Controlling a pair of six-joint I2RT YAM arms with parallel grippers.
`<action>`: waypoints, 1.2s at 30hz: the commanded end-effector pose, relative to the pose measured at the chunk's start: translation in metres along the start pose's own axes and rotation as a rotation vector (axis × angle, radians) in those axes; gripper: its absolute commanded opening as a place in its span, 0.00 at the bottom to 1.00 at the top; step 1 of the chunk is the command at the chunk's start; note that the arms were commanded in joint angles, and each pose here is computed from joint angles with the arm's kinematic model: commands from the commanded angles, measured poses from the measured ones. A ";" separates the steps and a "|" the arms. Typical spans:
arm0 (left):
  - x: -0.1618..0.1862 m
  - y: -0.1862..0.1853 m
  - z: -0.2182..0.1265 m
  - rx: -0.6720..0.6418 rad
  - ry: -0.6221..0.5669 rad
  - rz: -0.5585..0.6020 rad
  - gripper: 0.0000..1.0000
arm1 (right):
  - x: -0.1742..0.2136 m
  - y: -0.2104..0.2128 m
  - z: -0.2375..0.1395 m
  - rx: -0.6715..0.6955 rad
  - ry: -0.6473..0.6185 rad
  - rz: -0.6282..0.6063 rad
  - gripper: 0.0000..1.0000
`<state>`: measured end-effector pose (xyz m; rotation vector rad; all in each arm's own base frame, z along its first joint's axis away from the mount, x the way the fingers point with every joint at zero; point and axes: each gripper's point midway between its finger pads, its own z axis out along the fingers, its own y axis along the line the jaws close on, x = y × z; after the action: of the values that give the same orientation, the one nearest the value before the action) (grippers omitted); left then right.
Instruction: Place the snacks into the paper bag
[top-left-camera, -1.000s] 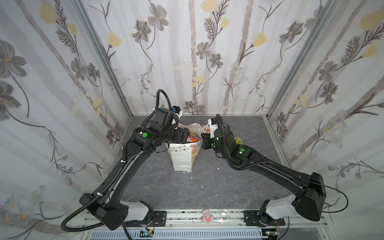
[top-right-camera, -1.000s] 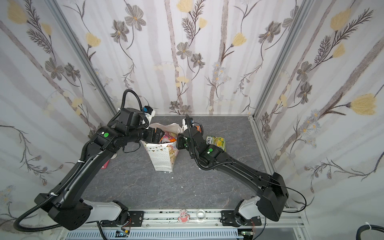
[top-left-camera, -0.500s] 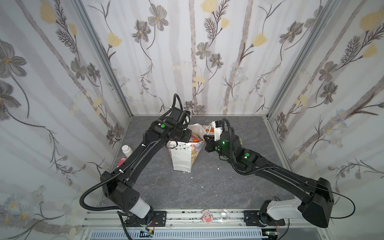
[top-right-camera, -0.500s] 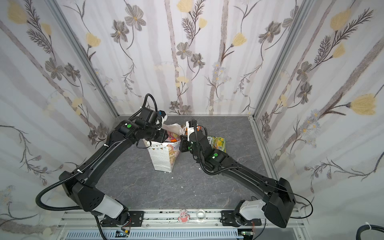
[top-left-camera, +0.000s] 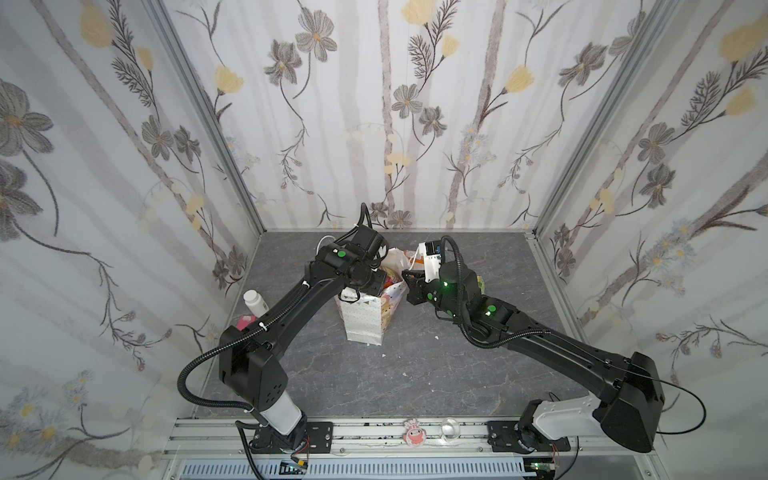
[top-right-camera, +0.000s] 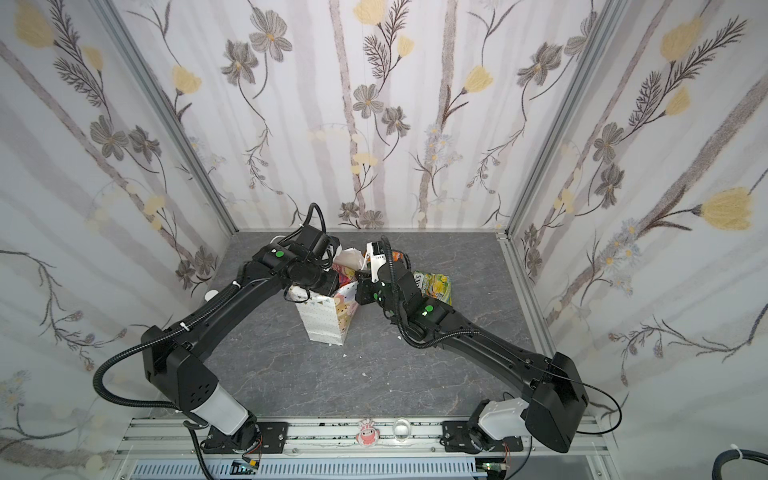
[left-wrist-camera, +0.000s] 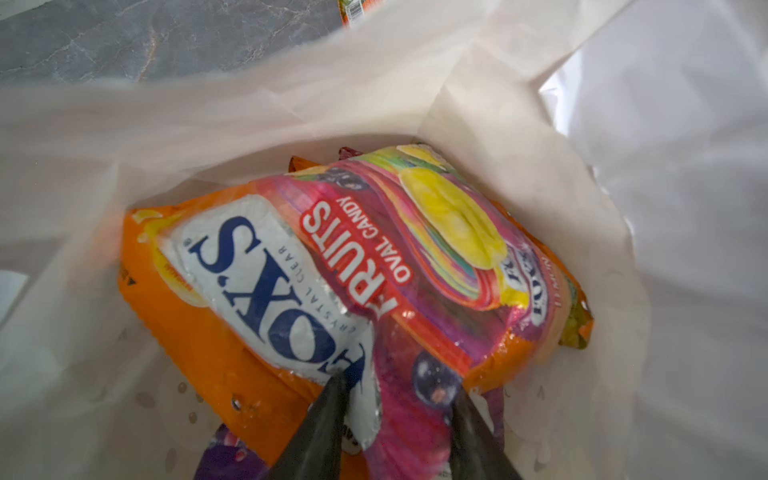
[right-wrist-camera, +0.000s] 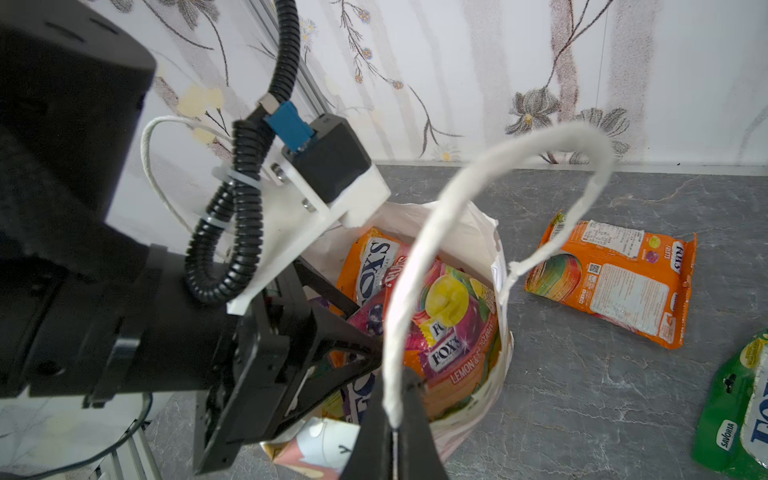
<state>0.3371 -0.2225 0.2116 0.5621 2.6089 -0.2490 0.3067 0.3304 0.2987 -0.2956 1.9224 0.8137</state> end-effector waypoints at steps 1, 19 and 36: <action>-0.004 0.000 -0.008 -0.016 0.013 -0.002 0.39 | -0.028 0.022 -0.004 -0.096 -0.104 0.000 0.00; -0.039 0.011 -0.030 -0.104 -0.013 -0.008 0.43 | -0.034 0.027 -0.013 -0.109 -0.120 -0.021 0.00; -0.009 -0.004 0.022 -0.005 0.067 -0.026 0.36 | -0.038 0.028 -0.014 -0.104 -0.117 -0.055 0.00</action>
<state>0.3606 -0.2324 0.2031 0.5252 2.6422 -0.2032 0.2967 0.3334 0.3072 -0.3813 1.9055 0.8230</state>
